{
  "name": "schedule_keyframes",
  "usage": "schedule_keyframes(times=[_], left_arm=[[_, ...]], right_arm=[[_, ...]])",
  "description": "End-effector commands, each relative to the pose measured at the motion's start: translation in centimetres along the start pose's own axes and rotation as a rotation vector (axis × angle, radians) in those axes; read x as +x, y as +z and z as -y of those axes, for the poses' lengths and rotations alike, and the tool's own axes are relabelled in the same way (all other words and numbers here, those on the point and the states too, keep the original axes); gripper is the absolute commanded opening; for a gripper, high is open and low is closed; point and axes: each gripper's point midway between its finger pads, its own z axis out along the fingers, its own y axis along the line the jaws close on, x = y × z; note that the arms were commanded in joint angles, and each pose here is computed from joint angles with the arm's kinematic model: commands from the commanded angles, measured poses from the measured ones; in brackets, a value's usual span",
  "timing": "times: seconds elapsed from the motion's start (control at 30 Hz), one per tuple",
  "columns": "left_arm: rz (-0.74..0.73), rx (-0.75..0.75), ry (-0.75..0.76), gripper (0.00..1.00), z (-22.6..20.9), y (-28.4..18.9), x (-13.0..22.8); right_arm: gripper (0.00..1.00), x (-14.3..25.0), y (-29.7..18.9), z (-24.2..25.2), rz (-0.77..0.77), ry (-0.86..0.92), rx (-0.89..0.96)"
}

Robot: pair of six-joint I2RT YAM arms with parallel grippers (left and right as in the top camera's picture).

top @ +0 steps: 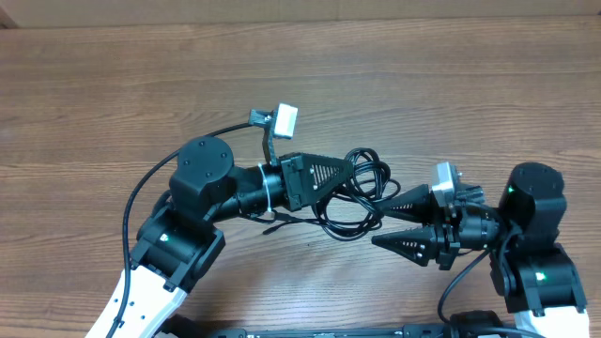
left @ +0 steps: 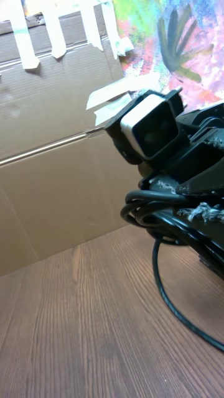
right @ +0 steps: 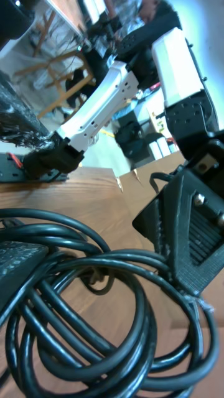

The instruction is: Untangle cables

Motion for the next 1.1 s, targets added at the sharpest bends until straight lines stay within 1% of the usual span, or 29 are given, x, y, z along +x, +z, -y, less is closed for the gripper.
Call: schedule_keyframes(times=[0.0,0.07,0.27,0.33,0.4,0.47,0.53,0.63,0.73,0.87,1.07], left_arm=[[0.03,0.006,0.006,0.04,0.9,0.2,-0.5],[0.027,0.007,0.006,0.04,0.9,0.3,-0.4],[0.02,0.001,-0.001,0.04,0.6,0.6,-0.3],[0.02,0.001,-0.011,0.04,0.6,0.6,-0.3],[0.02,0.001,-0.011,0.04,0.6,0.6,-0.3],[0.022,-0.001,-0.008,0.04,0.6,0.6,-0.4],[0.029,-0.008,0.011,0.04,0.4,0.6,-0.5],[0.048,-0.029,0.036,0.04,0.0,0.6,-0.8],[0.075,-0.068,0.029,0.04,-0.8,0.5,-1.2],[0.103,-0.136,0.09,0.04,-2.2,0.3,-1.5],[0.169,-0.36,0.102,0.04,-6.8,-0.9,-2.2]], right_arm=[[0.51,-0.4,0.4,-0.4,-0.008,-0.008,-0.039],[0.54,-0.2,0.8,-0.4,-0.016,0.003,-0.057],[0.54,0.5,2.0,-0.5,-0.044,0.025,-0.115],[0.45,0.6,2.4,-0.6,-0.051,0.024,-0.135],[0.27,0.8,2.8,-0.5,-0.06,0.028,-0.145],[0.13,0.9,3.0,-0.3,-0.065,0.034,-0.146],[0.04,1.0,3.1,-0.3,-0.067,0.04,-0.15],[0.04,1.0,3.1,-0.3,-0.067,0.048,-0.15],[0.04,0.8,3.1,-0.6,-0.066,0.068,-0.167],[0.04,0.3,3.0,-1.1,-0.06,0.092,-0.193],[0.04,-0.8,2.5,-3.2,-0.048,0.023,-0.323]])
